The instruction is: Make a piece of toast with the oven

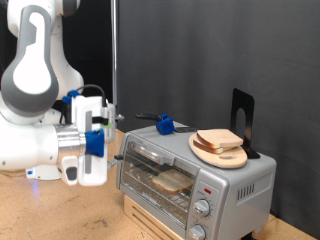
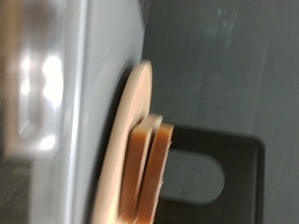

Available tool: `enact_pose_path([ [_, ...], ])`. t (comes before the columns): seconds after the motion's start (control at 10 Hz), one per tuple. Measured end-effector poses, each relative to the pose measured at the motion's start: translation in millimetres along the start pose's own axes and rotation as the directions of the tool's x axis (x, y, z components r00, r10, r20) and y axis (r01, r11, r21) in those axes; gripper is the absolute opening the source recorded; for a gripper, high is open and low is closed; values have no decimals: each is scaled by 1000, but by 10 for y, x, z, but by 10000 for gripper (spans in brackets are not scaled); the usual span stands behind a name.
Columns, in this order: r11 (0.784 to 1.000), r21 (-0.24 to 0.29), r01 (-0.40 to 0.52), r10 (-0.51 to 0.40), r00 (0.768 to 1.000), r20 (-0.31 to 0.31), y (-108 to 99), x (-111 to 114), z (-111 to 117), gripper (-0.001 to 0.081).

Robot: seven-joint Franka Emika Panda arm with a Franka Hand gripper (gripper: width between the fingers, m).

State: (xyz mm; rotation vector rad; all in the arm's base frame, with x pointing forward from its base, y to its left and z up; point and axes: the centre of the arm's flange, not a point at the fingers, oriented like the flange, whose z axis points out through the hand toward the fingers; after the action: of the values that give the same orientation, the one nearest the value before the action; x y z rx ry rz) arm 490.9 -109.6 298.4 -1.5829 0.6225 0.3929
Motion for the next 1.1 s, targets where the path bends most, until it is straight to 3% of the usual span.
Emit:
enact_pose_path([
  [0.4, 999, 20, 41, -37, 983, -180, -16, 565, -23, 806],
  [0.5, 999, 23, 30, -27, 987, -156, -9, 540, -13, 806],
  [0.7, 999, 36, -23, 24, 999, -28, 3, 486, -15, 806],
  [0.9, 998, 32, -60, 60, 998, -17, 56, 753, -41, 806],
  [1.1, 998, 46, -53, 55, 997, -54, 85, 1050, -42, 806],
])
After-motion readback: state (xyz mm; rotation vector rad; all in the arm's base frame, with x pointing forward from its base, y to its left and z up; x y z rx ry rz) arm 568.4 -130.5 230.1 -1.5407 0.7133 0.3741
